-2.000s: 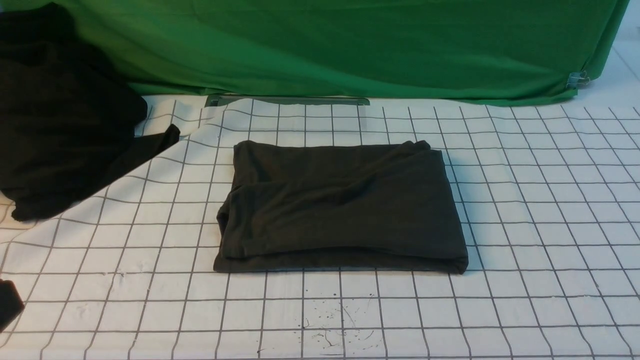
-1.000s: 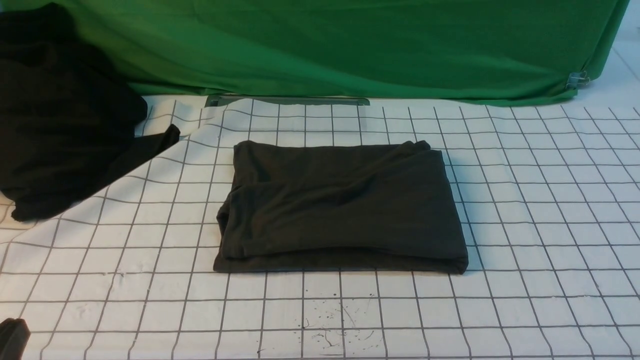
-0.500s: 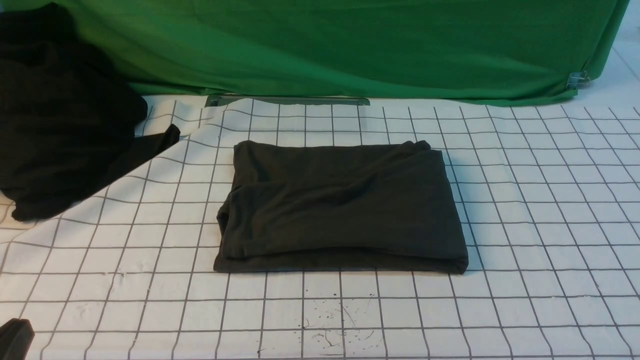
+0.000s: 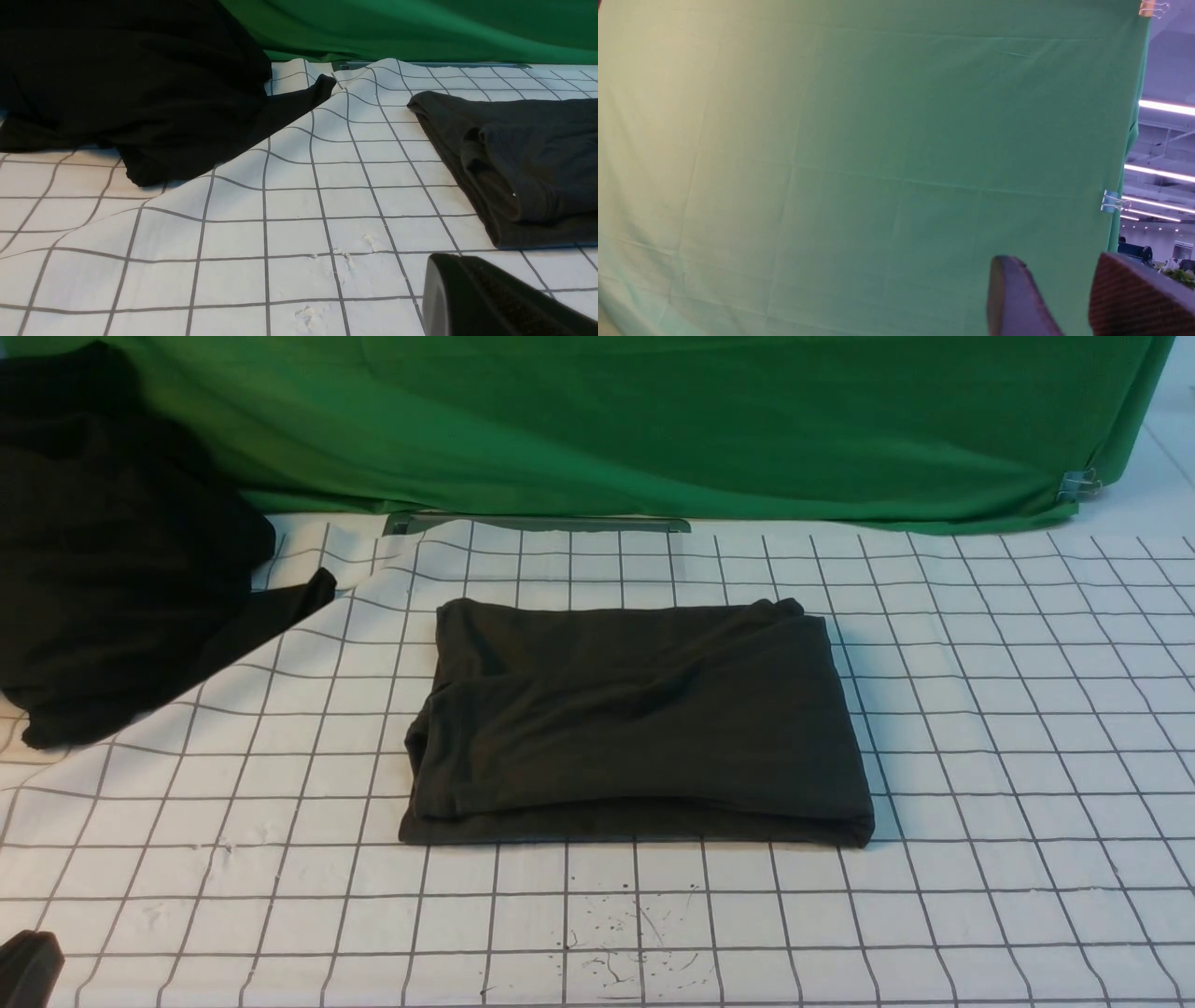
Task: Fold a long-sleeved shirt over a white checkered tablecloth.
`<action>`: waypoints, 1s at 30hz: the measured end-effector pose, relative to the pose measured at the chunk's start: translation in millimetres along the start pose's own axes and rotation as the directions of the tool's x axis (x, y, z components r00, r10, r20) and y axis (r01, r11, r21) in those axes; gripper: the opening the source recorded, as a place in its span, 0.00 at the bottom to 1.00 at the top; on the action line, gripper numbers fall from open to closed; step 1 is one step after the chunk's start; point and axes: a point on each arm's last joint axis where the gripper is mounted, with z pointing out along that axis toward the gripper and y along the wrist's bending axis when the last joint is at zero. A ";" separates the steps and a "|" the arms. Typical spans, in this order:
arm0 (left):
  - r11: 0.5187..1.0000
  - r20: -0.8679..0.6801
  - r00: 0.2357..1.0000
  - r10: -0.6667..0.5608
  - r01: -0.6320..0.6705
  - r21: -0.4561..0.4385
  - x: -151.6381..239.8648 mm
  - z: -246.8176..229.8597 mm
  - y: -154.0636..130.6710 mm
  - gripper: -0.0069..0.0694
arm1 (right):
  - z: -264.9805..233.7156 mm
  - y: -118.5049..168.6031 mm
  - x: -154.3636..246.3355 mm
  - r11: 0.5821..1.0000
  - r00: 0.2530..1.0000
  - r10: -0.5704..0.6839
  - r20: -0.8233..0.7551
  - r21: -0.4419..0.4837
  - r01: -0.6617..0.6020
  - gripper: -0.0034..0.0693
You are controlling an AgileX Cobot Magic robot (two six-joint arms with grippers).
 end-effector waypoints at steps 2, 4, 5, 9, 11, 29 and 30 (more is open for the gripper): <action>1.000 0.000 1.000 0.000 0.000 0.000 0.0 0.0 0.0 0.09 | -0.1 0.2 0.7 1.000 1.000 0.012 -0.005 -0.002 -0.012 0.38; 1.000 0.000 1.000 0.000 0.000 0.000 0.0 0.0 0.0 0.09 | -0.4 1.9 3.4 1.000 0.999 0.021 -0.024 -0.019 -0.022 0.38; 1.000 0.000 1.000 0.000 0.000 0.000 0.0 0.0 0.0 0.09 | -0.5 3.2 4.7 0.999 0.999 0.020 -0.035 -0.032 -0.022 0.38; 1.000 0.000 1.000 0.000 0.000 0.000 0.0 0.0 0.0 0.09 | -0.8 6.1 8.2 0.997 0.996 0.040 -0.075 -0.061 -0.044 0.38; 1.000 0.000 1.000 0.000 0.000 0.000 0.0 0.0 0.0 0.09 | -1.4 7.6 12.6 0.996 0.991 0.047 -0.125 -0.074 -0.056 0.38; 1.000 0.000 1.000 0.000 0.000 0.000 0.0 0.0 0.0 0.09 | -37.6 4.0 69.0 0.998 0.854 -0.003 -0.520 0.051 0.035 0.38; 1.000 0.000 1.000 0.000 0.000 0.000 0.0 0.0 0.0 0.09 | -40.6 3.4 72.9 0.997 0.849 -0.008 -0.528 0.065 0.050 0.38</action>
